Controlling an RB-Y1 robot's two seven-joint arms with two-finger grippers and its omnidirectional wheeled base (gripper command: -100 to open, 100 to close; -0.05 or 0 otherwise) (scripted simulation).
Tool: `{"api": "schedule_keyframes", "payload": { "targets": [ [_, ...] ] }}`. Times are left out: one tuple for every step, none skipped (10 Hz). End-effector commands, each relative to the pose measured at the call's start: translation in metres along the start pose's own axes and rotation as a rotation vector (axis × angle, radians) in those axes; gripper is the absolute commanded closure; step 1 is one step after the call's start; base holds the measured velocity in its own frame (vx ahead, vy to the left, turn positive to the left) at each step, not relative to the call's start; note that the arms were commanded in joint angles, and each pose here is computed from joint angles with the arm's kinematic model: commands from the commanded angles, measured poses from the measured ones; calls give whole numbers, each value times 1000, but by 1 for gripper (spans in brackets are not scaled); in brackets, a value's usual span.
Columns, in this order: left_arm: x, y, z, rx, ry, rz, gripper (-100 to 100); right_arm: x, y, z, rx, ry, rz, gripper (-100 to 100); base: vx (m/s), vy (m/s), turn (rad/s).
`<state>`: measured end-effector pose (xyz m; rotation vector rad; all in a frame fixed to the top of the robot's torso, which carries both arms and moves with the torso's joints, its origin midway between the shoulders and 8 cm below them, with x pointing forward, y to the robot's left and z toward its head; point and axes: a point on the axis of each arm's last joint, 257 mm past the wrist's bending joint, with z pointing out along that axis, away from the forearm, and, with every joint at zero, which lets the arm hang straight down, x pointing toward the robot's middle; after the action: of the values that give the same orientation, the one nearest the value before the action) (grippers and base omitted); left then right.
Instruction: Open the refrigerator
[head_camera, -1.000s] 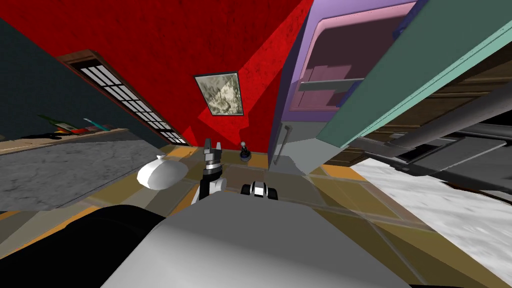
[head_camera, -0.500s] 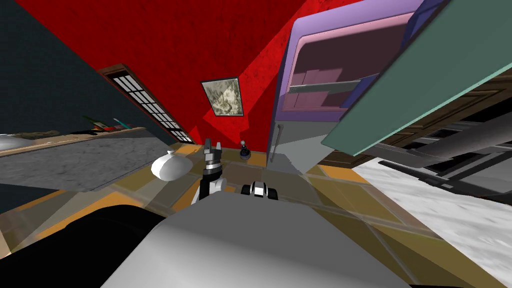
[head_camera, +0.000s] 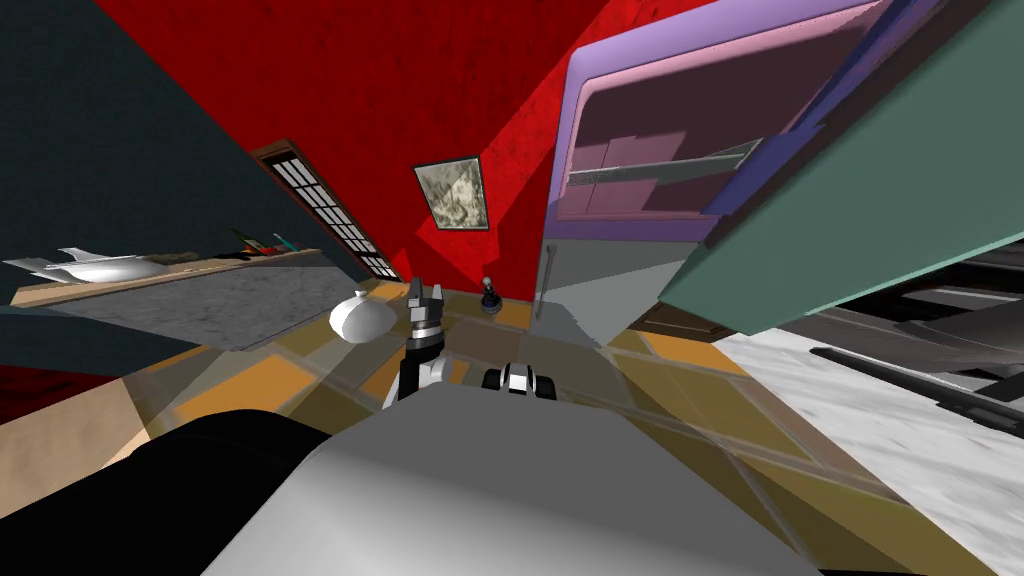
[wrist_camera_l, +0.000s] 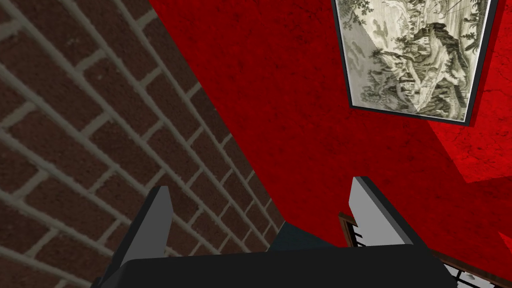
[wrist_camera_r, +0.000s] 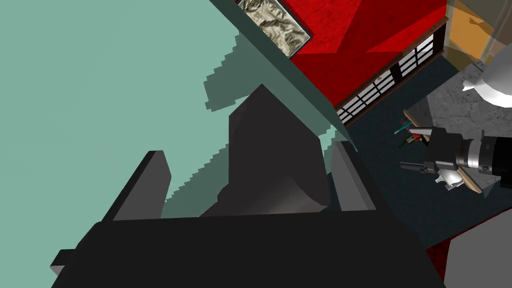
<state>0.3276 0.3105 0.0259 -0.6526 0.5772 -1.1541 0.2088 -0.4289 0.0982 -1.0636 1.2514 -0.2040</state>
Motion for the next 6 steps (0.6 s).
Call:
{"api": "schedule_keyframes", "payload": {
  "targets": [
    [0,0,0,0,0,0,0,-6,9,3,-33,-26,0,100,-83,-118,1],
    [0,0,0,0,0,0,0,-13,14,6,-54,-52,-1,100,-101,-240,50],
    [0,0,0,0,0,0,0,-13,14,6,-54,-52,-1,100,-79,-243,34],
    [0,0,0,0,0,0,0,-19,19,9,-76,-77,-3,100,-44,-235,23],
    [0,0,0,0,0,0,0,-26,24,11,-98,-103,-5,100,-69,-259,38],
    [0,0,0,0,0,0,0,-26,24,11,-98,-103,-5,100,-87,-225,18]
  ]
}}
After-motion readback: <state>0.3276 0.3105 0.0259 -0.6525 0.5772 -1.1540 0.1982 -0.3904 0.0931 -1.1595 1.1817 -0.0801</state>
